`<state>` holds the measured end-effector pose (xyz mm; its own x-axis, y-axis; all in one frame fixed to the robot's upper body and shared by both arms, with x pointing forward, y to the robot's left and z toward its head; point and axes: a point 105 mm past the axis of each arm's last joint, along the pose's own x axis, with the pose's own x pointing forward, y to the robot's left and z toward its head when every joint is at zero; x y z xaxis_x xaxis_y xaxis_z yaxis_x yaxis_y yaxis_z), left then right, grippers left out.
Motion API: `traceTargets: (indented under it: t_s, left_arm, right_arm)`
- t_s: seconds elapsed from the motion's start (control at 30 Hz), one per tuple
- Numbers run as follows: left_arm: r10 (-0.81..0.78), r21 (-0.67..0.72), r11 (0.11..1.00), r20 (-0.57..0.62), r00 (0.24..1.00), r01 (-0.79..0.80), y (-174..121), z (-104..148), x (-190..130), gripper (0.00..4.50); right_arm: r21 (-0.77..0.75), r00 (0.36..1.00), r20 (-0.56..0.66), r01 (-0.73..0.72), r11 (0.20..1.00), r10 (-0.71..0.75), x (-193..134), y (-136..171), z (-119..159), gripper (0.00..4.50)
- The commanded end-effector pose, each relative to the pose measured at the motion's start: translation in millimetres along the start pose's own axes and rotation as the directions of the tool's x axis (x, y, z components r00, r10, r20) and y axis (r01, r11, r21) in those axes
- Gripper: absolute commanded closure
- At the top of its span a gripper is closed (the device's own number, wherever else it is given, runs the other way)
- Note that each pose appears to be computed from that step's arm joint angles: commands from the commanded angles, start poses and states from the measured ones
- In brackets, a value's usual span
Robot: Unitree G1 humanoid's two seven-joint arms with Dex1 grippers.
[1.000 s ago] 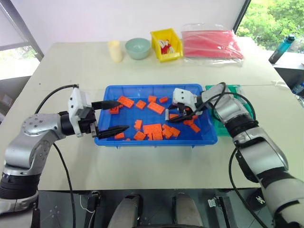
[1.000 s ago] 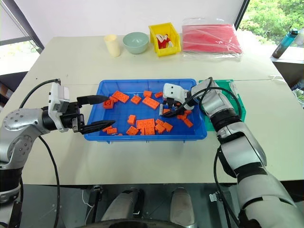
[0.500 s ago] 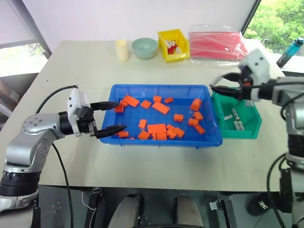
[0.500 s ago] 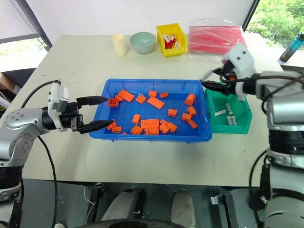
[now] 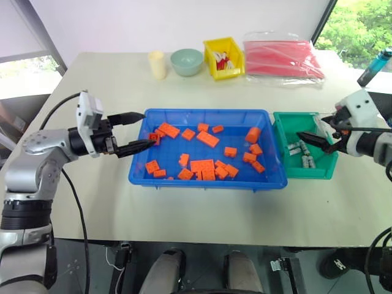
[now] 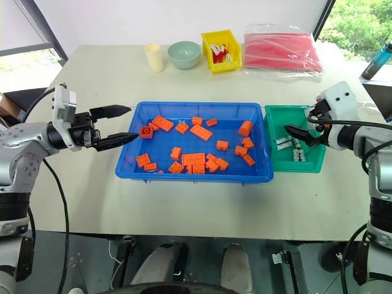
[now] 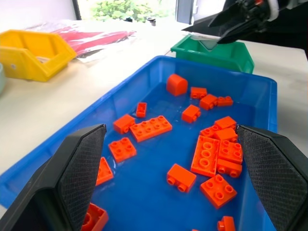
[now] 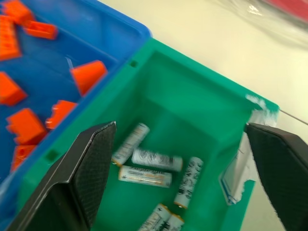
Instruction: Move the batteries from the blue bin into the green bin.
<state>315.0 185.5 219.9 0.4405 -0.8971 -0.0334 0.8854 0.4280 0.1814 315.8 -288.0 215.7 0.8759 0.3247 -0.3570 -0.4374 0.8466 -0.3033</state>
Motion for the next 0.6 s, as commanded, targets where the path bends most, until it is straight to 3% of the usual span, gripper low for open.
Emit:
traceTargets:
  t_s: [0.03,0.27,0.47,0.6]
  left_arm:
    - [0.059,0.067,0.996,-0.008,0.998,-0.058,12,14,-22,0.0]
    - [0.124,0.095,0.989,-0.066,0.99,-0.118,26,20,-55,0.0]
    - [0.162,0.127,0.98,-0.072,0.984,-0.152,33,24,-63,0.0]
    - [0.178,0.15,0.975,-0.09,0.98,-0.163,34,25,-70,0.0]
  right_arm:
    - [-0.102,0.987,0.111,-0.103,0.989,0.115,-37,-6,15,0.04]
    - [-0.12,0.978,0.009,-0.204,0.972,0.207,-85,-43,-15,0.04]
    - [-0.126,0.974,-0.041,-0.227,0.966,0.224,-81,-53,-39,0.04]
    - [-0.143,0.973,-0.016,-0.232,0.962,0.232,-72,-49,-40,0.04]
